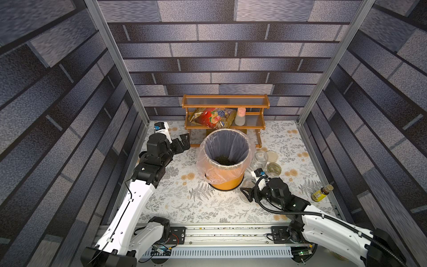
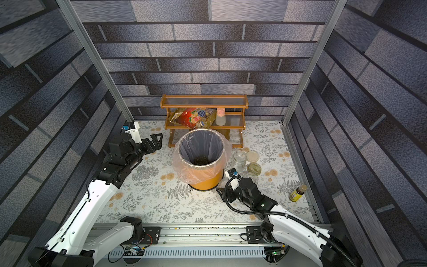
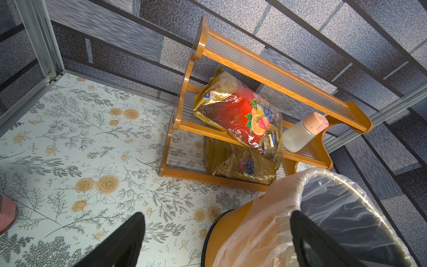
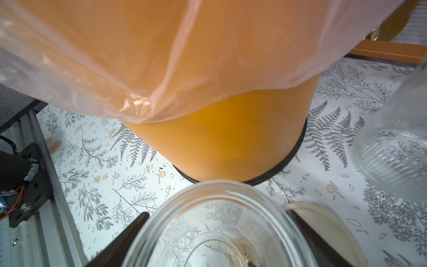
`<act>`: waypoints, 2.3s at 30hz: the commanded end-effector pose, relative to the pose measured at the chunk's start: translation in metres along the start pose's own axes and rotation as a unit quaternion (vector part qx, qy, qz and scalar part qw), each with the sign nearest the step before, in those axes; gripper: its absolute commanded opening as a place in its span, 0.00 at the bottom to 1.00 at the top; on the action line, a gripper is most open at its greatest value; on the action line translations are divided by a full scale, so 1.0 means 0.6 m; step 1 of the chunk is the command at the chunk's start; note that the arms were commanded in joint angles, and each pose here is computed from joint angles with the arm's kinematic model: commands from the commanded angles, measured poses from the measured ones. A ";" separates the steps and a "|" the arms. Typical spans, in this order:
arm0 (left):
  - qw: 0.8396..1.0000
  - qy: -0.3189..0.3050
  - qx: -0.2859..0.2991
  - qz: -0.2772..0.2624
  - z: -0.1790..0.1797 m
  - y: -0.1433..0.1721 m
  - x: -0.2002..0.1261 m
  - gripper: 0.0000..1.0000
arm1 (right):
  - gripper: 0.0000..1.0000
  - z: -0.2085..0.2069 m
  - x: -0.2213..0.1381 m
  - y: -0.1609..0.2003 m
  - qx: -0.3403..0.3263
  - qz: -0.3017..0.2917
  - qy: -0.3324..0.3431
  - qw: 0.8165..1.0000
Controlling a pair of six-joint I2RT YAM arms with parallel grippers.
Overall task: Empty moldy tea leaves from jars
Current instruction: Place the jar at the center of the board.
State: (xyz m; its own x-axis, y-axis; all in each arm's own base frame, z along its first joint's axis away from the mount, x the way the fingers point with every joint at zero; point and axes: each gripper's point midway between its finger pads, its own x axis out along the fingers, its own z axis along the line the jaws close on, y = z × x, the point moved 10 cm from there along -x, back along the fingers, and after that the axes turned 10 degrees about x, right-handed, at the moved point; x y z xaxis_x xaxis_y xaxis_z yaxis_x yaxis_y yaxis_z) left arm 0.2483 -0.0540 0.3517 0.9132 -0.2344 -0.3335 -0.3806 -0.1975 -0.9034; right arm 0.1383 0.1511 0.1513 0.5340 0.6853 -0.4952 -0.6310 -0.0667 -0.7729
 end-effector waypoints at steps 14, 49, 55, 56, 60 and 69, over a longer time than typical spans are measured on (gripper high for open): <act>1.000 -0.016 0.015 -0.006 0.008 -0.004 -0.009 1.00 | 0.75 0.035 0.032 -0.023 -0.116 -0.033 0.027 0.992; 1.000 -0.013 0.009 0.000 0.009 -0.005 0.002 1.00 | 1.00 0.051 -0.019 -0.052 -0.111 -0.058 0.040 0.991; 1.000 -0.011 0.007 -0.009 0.007 -0.017 -0.002 1.00 | 1.00 0.063 -0.058 -0.082 -0.096 -0.080 0.042 0.991; 1.000 -0.010 0.008 -0.010 0.006 -0.019 -0.003 1.00 | 1.00 0.063 -0.064 -0.087 -0.090 -0.085 0.050 0.991; 0.999 -0.013 0.029 -0.015 0.006 -0.022 -0.007 1.00 | 1.00 0.067 -0.088 -0.115 -0.070 -0.098 0.085 0.989; 0.998 -0.044 0.051 -0.004 0.023 -0.008 0.017 1.00 | 1.00 0.039 -0.141 -0.206 0.008 -0.160 0.207 0.965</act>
State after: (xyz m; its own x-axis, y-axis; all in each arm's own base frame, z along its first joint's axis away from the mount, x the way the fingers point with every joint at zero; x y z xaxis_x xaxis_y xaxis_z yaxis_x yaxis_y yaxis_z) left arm 0.2540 -0.0467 0.3528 0.9233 -0.1857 -0.3363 -0.3626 -0.1322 -0.9225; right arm 0.1473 0.1330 0.2907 0.8363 0.4462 -0.3185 -0.3843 0.0629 -0.9210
